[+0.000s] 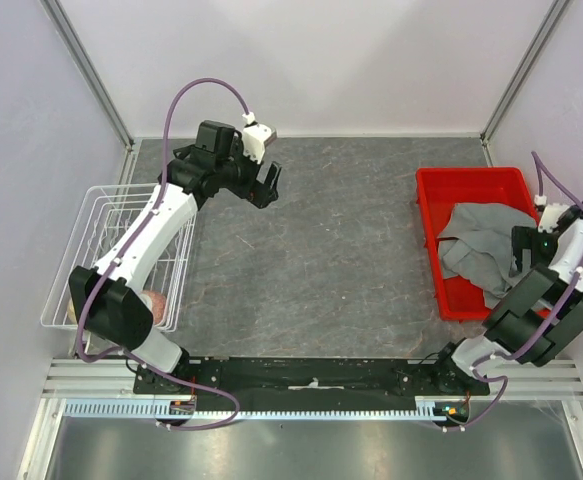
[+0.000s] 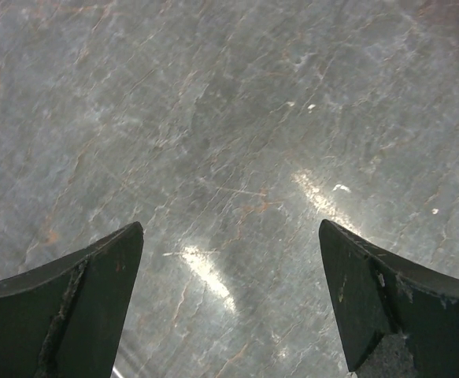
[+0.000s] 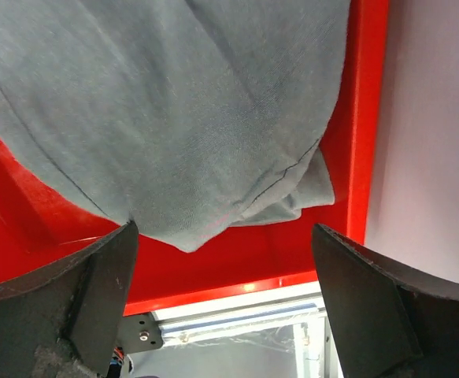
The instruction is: Pin the brooch onto the clothing
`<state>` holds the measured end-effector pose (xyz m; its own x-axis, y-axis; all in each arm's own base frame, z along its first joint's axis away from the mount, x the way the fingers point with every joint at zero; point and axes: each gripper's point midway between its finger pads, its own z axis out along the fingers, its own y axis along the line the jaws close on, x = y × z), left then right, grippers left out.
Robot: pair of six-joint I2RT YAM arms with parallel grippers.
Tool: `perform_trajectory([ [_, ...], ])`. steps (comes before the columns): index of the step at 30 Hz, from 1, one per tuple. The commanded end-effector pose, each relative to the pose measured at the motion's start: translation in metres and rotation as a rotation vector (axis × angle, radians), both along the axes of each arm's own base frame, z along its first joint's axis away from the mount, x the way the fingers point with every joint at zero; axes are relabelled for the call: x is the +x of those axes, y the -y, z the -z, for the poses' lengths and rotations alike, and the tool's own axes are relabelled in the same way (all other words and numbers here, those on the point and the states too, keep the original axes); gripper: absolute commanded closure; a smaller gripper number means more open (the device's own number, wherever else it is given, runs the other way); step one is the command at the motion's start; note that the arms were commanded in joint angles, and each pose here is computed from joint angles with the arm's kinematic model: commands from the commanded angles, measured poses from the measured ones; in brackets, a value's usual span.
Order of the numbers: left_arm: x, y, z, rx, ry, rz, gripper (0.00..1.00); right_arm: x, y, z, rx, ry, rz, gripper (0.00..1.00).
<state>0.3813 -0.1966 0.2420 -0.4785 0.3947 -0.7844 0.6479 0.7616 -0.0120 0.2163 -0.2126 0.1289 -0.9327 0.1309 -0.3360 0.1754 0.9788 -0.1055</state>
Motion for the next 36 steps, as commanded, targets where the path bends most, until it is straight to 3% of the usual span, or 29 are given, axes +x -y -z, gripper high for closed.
perform_trajectory([
  [1,0.003,0.025,-0.023,-0.066,0.079,0.086,0.01,-0.006,-0.002,0.028,0.063,-0.039,-0.023,0.02],
  [8,0.002,0.019,-0.024,-0.042,0.094,0.062,0.01,-0.002,-0.005,0.069,0.128,-0.055,0.032,0.02],
  [10,0.0,0.016,-0.019,-0.033,0.087,0.055,0.01,0.004,-0.009,0.073,0.169,-0.041,0.053,0.07],
  [12,-0.002,0.013,-0.015,-0.02,0.086,0.052,0.01,0.015,-0.016,0.068,0.214,0.014,0.043,0.29],
  [13,-0.002,0.01,-0.013,-0.014,0.087,0.042,0.01,0.021,-0.017,0.058,0.226,0.04,0.034,0.5],
  [16,-0.002,0.005,-0.006,0.004,0.086,0.022,0.01,0.045,-0.024,0.014,0.269,0.172,0.004,0.92],
  [17,-0.003,0.004,-0.002,0.005,0.074,0.015,0.01,0.053,-0.026,-0.003,0.277,0.218,-0.003,1.0],
  [22,0.002,0.002,0.007,-0.03,0.015,-0.032,0.04,0.104,-0.061,-0.121,0.299,0.52,-0.138,1.0],
  [30,0.027,-0.014,-0.018,-0.195,-0.048,-0.114,0.12,0.16,-0.209,-0.29,0.325,0.88,-0.507,1.0],
  [33,0.029,-0.023,-0.034,-0.229,-0.024,-0.113,0.12,0.162,-0.258,-0.332,0.372,0.988,-0.595,1.0],
  [36,0.026,-0.032,-0.049,-0.248,0.011,-0.094,0.11,0.155,-0.305,-0.332,0.428,0.982,-0.687,1.0],
])
